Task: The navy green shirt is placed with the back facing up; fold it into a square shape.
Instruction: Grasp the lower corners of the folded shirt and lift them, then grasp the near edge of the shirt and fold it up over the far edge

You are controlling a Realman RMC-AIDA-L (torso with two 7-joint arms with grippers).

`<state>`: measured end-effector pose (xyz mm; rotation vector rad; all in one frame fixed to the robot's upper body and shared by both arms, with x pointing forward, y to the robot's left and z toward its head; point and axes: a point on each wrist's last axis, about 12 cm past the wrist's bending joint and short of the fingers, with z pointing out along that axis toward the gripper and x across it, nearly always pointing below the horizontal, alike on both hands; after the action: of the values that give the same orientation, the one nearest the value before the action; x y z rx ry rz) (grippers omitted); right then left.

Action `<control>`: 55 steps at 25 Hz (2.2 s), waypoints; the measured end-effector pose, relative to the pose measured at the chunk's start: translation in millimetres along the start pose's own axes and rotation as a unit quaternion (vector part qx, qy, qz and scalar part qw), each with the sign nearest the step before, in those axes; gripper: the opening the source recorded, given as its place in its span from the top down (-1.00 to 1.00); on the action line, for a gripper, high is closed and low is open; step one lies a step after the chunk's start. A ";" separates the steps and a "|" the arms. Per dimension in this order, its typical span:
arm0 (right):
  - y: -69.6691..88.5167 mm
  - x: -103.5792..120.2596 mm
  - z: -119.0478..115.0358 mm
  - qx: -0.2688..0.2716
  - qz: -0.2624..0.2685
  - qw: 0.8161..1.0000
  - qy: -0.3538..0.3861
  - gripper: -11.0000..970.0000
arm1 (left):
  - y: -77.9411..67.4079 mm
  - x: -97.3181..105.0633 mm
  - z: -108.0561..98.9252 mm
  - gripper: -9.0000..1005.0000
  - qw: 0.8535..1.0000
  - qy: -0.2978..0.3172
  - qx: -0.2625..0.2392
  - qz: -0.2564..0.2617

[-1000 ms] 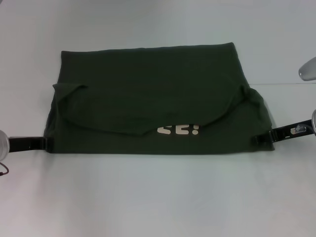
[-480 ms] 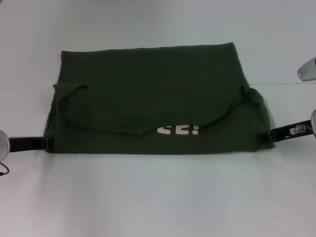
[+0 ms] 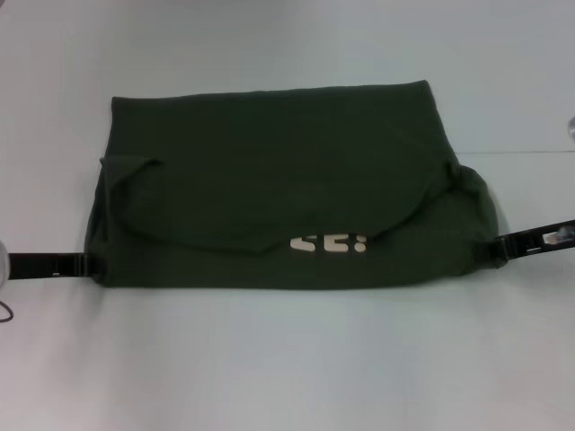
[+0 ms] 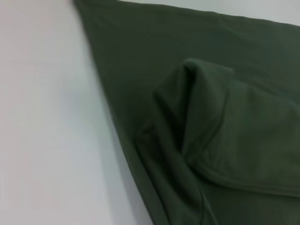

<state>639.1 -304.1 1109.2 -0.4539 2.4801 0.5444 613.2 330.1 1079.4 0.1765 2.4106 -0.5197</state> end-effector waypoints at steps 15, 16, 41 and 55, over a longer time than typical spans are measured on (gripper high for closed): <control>1.1 74.1 -65.5 -0.175 -0.026 0.984 -0.028 0.84 | 9.6 22.5 -95.2 0.97 0.978 0.122 0.169 0.028; 2.1 81.2 -70.5 -0.188 -0.026 0.981 -0.024 0.84 | 10.1 23.9 -100.9 0.97 0.975 0.130 0.178 0.032; -22.6 10.1 -72.3 -0.143 0.066 0.965 -0.210 0.75 | 24.2 -53.4 -86.4 0.97 0.976 -0.120 0.152 -0.101; -10.8 -30.4 9.7 0.032 0.107 0.973 -0.201 0.69 | 19.9 -34.6 -9.7 0.97 0.969 -0.184 0.005 -0.164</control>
<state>672.0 -302.8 1116.4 -0.0409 2.1560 0.5760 639.5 352.5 1101.7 -0.2987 2.0788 -0.6492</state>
